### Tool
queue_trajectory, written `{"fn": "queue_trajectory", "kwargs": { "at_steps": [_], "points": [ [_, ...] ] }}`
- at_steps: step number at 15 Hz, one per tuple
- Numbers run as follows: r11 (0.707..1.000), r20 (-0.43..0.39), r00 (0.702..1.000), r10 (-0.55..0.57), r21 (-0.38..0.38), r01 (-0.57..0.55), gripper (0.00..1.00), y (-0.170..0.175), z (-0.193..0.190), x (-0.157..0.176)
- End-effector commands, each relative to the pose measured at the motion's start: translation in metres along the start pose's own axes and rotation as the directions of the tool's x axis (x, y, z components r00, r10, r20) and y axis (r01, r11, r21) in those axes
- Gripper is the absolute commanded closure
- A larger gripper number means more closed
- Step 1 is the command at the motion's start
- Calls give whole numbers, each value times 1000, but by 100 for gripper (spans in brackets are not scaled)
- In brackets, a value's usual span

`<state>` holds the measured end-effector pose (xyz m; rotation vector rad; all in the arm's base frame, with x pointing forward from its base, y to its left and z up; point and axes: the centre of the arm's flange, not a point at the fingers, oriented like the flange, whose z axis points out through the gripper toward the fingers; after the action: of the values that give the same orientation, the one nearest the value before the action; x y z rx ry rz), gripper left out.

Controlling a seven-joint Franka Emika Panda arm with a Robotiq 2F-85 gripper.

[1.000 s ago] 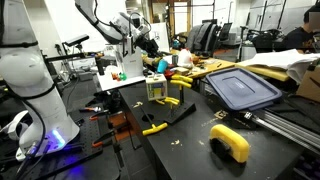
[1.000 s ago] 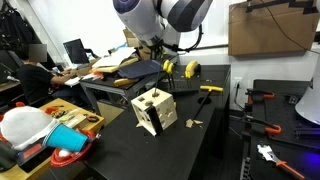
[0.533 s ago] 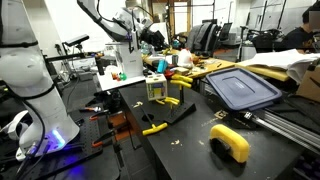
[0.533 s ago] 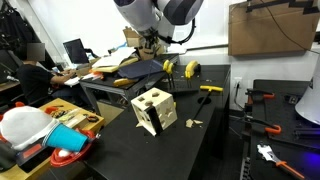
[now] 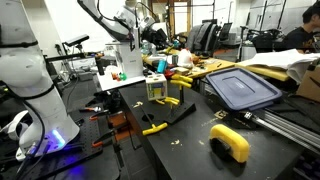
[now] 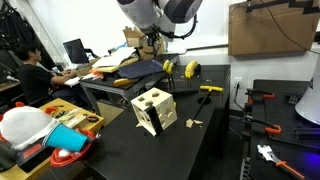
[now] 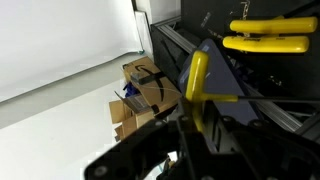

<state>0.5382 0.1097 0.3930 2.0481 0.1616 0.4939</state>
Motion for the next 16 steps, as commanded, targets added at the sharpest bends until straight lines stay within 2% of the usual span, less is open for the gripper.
{"fn": "queue_trajectory", "kwargs": {
  "at_steps": [1,7,16],
  "points": [
    [998,4,998,-63,6,63,95,-2,-9,-7],
    [992,5,993,-121,47,121,95,-29,-12,-8],
    [987,-19,989,-145,61,146,95,-63,-13,0]
  ]
}}
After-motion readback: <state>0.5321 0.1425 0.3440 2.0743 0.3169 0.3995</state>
